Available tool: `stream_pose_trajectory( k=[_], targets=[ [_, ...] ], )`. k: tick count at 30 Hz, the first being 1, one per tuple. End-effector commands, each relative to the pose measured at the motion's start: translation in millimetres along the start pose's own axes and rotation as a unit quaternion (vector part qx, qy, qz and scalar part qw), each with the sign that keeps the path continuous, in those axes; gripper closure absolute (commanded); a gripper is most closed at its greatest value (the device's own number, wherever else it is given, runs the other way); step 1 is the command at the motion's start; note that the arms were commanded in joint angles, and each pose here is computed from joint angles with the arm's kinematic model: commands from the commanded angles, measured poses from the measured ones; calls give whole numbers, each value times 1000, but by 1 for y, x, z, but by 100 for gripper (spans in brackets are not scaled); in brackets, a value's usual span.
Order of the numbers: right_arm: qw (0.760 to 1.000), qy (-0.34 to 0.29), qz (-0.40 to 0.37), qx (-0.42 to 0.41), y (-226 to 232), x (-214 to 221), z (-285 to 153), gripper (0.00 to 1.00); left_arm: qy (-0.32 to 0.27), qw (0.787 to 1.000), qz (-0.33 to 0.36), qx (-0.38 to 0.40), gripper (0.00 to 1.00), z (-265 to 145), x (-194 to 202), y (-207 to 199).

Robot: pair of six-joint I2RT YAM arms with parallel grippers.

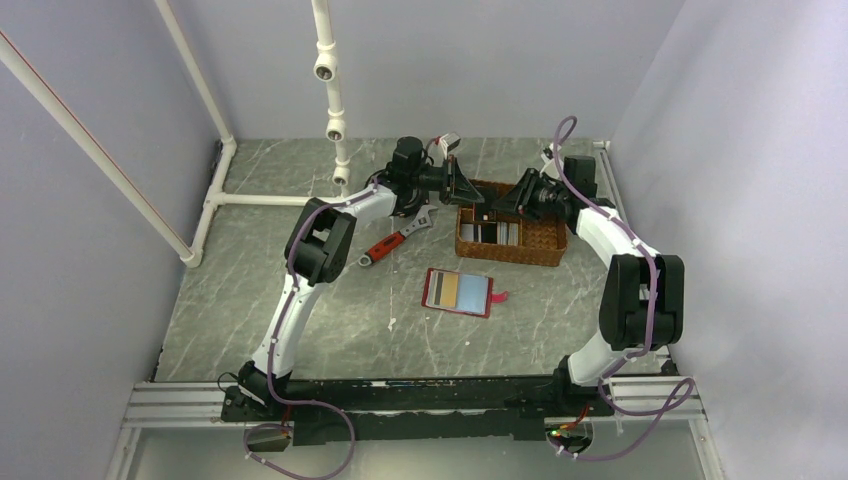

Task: Put the credit cards into the card holder
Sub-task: Pick up the credit card from the storage box.

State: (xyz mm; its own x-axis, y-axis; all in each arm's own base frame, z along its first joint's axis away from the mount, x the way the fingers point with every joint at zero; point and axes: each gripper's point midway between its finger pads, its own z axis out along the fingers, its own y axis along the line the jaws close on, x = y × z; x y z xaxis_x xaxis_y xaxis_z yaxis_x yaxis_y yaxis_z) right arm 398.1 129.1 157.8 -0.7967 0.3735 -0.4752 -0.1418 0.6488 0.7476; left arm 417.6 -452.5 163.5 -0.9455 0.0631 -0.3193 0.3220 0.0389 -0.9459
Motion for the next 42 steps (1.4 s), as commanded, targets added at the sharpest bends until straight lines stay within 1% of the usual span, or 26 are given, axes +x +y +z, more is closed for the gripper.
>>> stream_pose_trajectory(
  k=[1, 3, 6, 11, 12, 14, 15, 17, 19, 22, 26, 29, 33, 38, 42],
  targets=[
    [999, -29, -38, -22, 22, -23, -7, 75, -5, 1000, 23, 2, 100, 4, -5, -5],
    [998, -21, -44, -34, 32, -17, -3, 78, -5, 1000, 20, -1, 100, 4, -5, -3],
    [998, -22, -42, -31, 33, -16, -5, 80, -4, 1000, 21, -4, 100, 4, -5, -2],
    [999, -24, -40, -20, 29, -15, -5, 81, -3, 1000, 21, -1, 100, 4, -5, -3],
    [999, -27, -35, -1, 22, -16, -5, 79, -3, 1000, 21, 1, 100, 4, -5, -4],
    [998, -27, -35, 33, 9, -17, -4, 67, -2, 1000, 21, 3, 100, 4, -4, -5],
    [998, -28, -36, 47, 4, -18, -4, 64, -2, 1000, 22, 3, 100, 4, -4, -6],
    [998, -25, -37, 47, 2, -18, -1, 60, -2, 1000, 25, 5, 100, 4, -5, -9],
    [999, -19, -31, 37, 2, -16, 3, 59, -2, 1000, 24, 8, 100, 4, -5, -10],
    [999, -19, -27, 17, 8, -17, 6, 61, -2, 1000, 21, 9, 100, 4, -5, -9],
    [999, -21, -31, 15, 11, -18, 6, 65, -1, 1000, 21, 9, 100, 5, -4, -9],
    [999, -18, -31, 15, 9, -17, 7, 63, -1, 1000, 22, 12, 100, 5, -4, -11],
    [999, -14, -28, 6, 11, -15, 9, 63, 0, 1000, 22, 14, 100, 6, -4, -12],
    [999, -16, -33, -10, 20, -15, 6, 68, 1, 1000, 20, 12, 100, 8, -3, -10],
    [999, -21, -40, -30, 33, -16, 1, 77, 2, 1000, 18, 8, 100, 9, -3, -7]
  ],
)
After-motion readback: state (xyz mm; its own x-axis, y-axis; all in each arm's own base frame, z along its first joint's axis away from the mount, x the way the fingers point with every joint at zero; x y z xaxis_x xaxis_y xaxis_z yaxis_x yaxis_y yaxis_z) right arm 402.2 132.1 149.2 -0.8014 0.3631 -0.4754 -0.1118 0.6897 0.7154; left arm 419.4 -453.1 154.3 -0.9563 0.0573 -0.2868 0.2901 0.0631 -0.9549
